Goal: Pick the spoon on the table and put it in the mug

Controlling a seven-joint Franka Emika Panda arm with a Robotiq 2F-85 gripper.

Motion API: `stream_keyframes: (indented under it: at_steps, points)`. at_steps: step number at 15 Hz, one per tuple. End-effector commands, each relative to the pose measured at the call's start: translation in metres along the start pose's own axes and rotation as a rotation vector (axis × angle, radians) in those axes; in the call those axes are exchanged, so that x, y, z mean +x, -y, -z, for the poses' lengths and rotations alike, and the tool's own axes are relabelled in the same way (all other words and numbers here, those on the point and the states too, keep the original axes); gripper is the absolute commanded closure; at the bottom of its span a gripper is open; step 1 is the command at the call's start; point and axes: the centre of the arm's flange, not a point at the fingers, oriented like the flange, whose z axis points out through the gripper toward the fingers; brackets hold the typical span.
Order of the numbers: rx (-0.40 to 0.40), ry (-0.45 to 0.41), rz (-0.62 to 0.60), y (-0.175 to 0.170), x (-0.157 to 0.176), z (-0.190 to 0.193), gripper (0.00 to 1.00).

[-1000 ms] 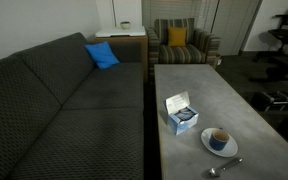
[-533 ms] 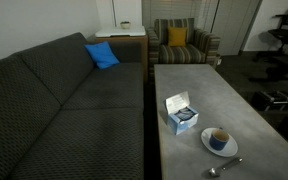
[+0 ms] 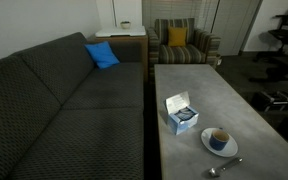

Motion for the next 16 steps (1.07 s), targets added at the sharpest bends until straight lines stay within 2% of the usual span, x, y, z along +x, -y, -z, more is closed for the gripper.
stream_keyframes:
  at_steps: [1,4,6,7,8,9,13,16]
  points:
    - [-0.117,0.071,0.025,0.007,0.007,0.002,0.00]
    - [-0.230,0.142,0.110,-0.003,0.025,-0.004,0.00]
    - [-0.267,0.164,0.163,-0.002,0.037,-0.012,0.00]
    - [-0.272,0.170,0.185,-0.004,0.043,-0.018,0.00]
    - [-0.241,0.167,0.183,-0.012,0.049,-0.024,0.00]
    - [-0.249,0.155,0.168,0.006,0.034,-0.010,0.00]
    - [-0.229,0.169,0.176,-0.002,0.043,-0.024,0.00]
    - [-0.350,0.297,0.281,0.004,0.066,-0.017,0.00]
